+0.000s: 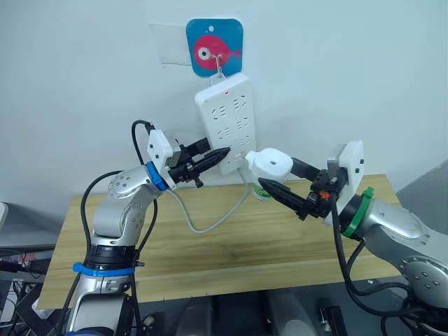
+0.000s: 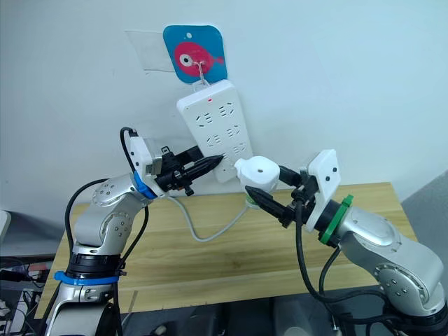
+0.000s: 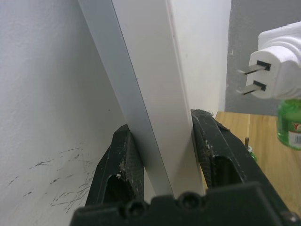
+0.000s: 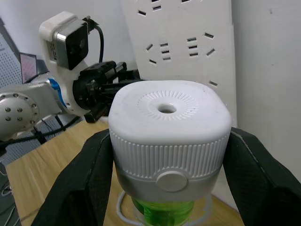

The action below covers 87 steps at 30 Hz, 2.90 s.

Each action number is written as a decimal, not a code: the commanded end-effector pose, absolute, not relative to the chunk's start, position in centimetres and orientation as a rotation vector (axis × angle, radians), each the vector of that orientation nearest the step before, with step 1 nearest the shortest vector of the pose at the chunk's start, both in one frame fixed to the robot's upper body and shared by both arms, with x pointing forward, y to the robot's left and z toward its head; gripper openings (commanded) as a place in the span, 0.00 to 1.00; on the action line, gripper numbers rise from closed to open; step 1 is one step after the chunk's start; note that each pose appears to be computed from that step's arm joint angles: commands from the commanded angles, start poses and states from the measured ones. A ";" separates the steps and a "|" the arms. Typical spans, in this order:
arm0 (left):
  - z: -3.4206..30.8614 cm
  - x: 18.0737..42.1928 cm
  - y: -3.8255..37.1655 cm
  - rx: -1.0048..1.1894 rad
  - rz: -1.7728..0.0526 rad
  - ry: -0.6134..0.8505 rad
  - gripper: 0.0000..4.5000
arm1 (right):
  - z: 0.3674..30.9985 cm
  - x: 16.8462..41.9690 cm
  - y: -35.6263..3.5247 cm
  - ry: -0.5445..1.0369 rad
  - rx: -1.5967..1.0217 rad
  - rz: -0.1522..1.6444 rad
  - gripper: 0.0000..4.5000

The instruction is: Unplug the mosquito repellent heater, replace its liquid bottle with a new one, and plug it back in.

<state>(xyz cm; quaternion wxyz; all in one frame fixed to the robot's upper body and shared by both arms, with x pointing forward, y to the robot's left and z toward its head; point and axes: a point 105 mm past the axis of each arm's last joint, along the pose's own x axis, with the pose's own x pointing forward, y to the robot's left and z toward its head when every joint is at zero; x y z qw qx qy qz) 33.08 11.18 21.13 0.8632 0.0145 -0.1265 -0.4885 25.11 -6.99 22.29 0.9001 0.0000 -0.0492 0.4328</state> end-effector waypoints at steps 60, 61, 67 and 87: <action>21.9 31.4 9.9 0.050 -1.091 -0.303 0.30 | 22.5 27.0 -6.6 -0.145 -0.020 0.739 0.69; 21.9 31.4 9.9 0.050 -1.091 -0.303 0.30 | 22.5 27.0 -6.6 -0.148 -0.017 0.736 0.69; 21.9 31.4 9.9 0.050 -1.092 -0.301 0.30 | 22.5 26.9 -6.8 -0.146 -0.039 0.738 0.69; 21.9 31.2 9.6 0.042 -1.108 -0.299 0.30 | 22.7 27.4 -4.6 -0.146 -0.021 0.718 0.69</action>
